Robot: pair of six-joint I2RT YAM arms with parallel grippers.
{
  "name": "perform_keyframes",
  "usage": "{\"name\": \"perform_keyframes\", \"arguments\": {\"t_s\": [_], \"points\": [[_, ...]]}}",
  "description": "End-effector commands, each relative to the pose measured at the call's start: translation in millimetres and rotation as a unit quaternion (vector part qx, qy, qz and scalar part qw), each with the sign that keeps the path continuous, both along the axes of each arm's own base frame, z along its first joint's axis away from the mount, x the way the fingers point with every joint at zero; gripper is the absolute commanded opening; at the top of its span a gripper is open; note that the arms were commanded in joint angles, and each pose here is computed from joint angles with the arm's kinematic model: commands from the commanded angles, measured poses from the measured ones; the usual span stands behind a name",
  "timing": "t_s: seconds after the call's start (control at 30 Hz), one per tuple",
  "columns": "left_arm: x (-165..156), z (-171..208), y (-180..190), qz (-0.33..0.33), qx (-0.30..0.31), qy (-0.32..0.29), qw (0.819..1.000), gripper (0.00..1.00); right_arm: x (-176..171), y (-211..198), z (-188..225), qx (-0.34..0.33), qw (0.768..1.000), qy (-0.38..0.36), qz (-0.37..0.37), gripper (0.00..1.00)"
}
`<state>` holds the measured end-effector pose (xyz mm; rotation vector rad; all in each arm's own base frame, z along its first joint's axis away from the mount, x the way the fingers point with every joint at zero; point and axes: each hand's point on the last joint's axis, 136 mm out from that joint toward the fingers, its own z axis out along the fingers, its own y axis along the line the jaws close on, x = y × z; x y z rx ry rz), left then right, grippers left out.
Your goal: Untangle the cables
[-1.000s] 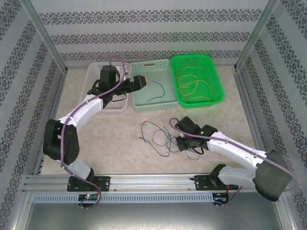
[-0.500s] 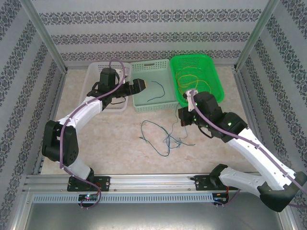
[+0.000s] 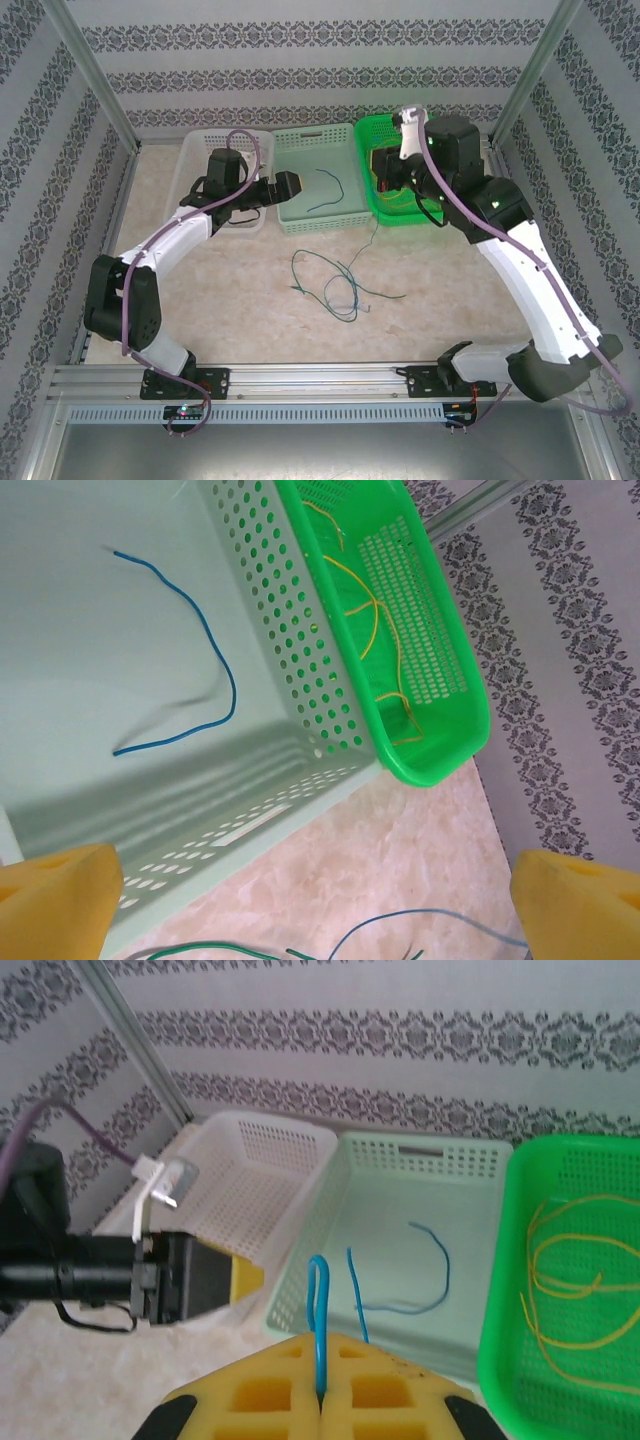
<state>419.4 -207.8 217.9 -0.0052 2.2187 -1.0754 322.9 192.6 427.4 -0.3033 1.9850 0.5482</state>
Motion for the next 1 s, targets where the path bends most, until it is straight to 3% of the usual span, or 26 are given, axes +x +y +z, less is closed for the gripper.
{"name": "perform_keyframes", "arguments": {"t_s": [0.0, 0.23, 0.57, 0.77, 0.97], "points": [[-6.0, 3.8, 8.4, 0.006, 0.012, -0.012, 1.000, 1.00, 7.6, 5.5, 43.4, 0.046, 0.997, -0.052, 0.017, 0.00], [-7.1, -0.3, 11.7, 0.013, 0.019, -0.010, 1.000, 1.00, 29.3, 5.7, 77.3, 0.066, 0.993, -0.094, 0.009, 0.00], [-9.2, -5.4, 16.1, 0.021, 0.023, -0.006, 1.000, 1.00, 37.4, 10.4, 169.7, 0.116, 0.973, -0.196, 0.024, 0.00], [-9.7, -7.2, 19.0, 0.029, 0.021, -0.004, 0.999, 1.00, 90.4, 23.7, 134.7, 0.121, 0.981, -0.150, 0.023, 0.00], [-15.2, -5.1, 24.0, 0.035, 0.024, -0.006, 0.999, 1.00, 167.4, 45.8, 36.9, 0.118, 0.992, -0.036, 0.021, 0.00]]}}
